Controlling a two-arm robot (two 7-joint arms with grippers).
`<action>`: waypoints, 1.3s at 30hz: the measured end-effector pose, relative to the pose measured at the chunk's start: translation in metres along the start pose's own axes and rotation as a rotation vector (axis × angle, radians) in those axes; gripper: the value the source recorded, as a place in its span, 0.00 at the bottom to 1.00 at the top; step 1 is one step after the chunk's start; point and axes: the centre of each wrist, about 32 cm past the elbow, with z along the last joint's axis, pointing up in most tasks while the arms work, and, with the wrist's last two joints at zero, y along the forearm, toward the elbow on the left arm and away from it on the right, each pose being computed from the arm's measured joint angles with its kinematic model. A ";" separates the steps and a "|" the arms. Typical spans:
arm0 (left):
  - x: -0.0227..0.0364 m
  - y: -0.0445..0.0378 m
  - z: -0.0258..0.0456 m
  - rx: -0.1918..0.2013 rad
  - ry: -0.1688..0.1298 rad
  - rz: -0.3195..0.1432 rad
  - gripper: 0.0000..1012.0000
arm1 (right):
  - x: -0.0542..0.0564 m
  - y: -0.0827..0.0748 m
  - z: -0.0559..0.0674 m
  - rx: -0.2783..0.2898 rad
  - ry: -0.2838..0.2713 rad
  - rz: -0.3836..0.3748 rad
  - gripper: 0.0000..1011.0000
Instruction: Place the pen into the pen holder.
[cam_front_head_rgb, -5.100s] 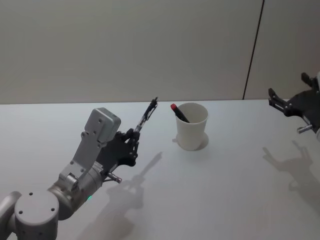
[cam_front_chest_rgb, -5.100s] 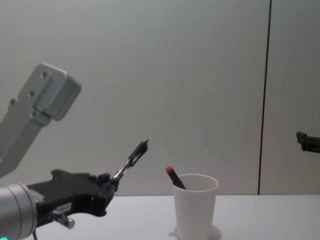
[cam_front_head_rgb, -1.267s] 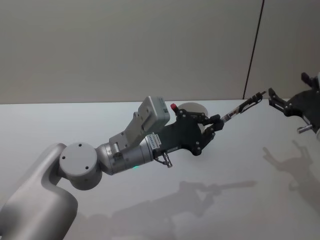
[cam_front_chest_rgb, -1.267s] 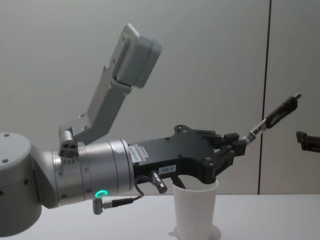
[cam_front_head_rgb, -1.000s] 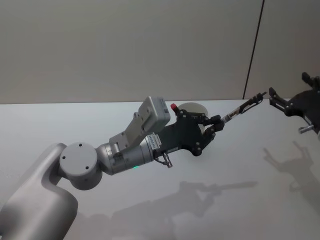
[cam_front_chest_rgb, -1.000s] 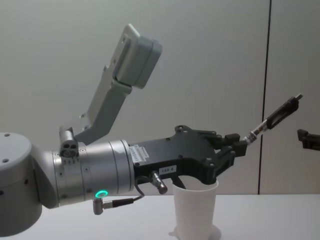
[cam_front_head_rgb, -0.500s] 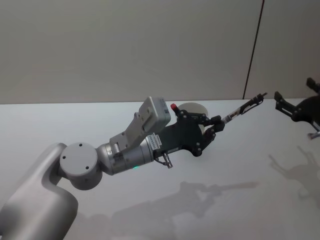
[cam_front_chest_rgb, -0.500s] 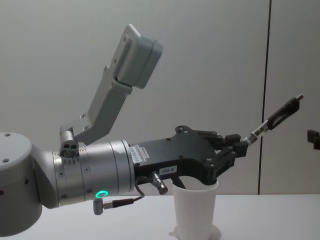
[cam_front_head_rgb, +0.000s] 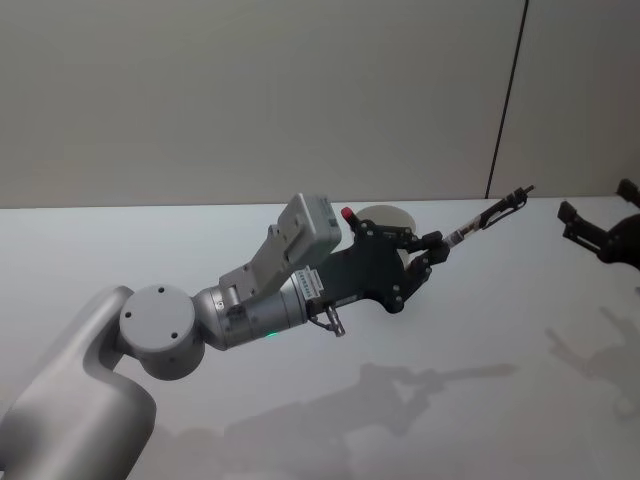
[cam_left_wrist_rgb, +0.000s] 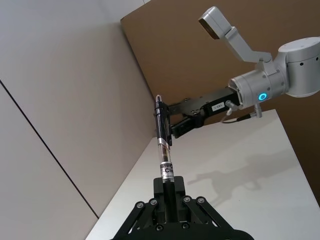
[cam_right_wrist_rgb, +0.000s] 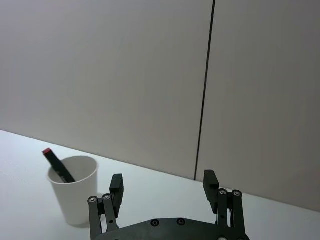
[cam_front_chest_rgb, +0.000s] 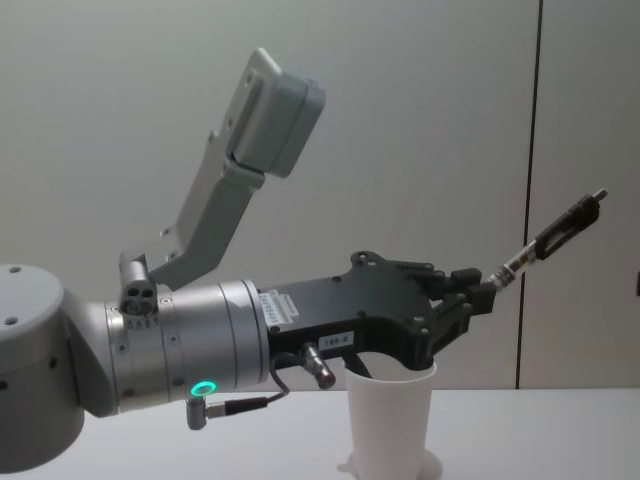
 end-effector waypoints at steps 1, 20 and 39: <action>0.0000 0.0000 0.0000 0.000 0.000 0.000 0.12 | 0.001 -0.003 0.000 -0.002 0.023 0.014 0.99; 0.0000 0.0000 0.0000 0.000 0.000 0.000 0.12 | 0.007 -0.032 -0.002 -0.015 0.265 0.212 0.99; 0.0000 0.0000 0.0000 0.000 0.000 0.000 0.12 | 0.011 -0.044 -0.007 -0.001 0.421 0.368 0.99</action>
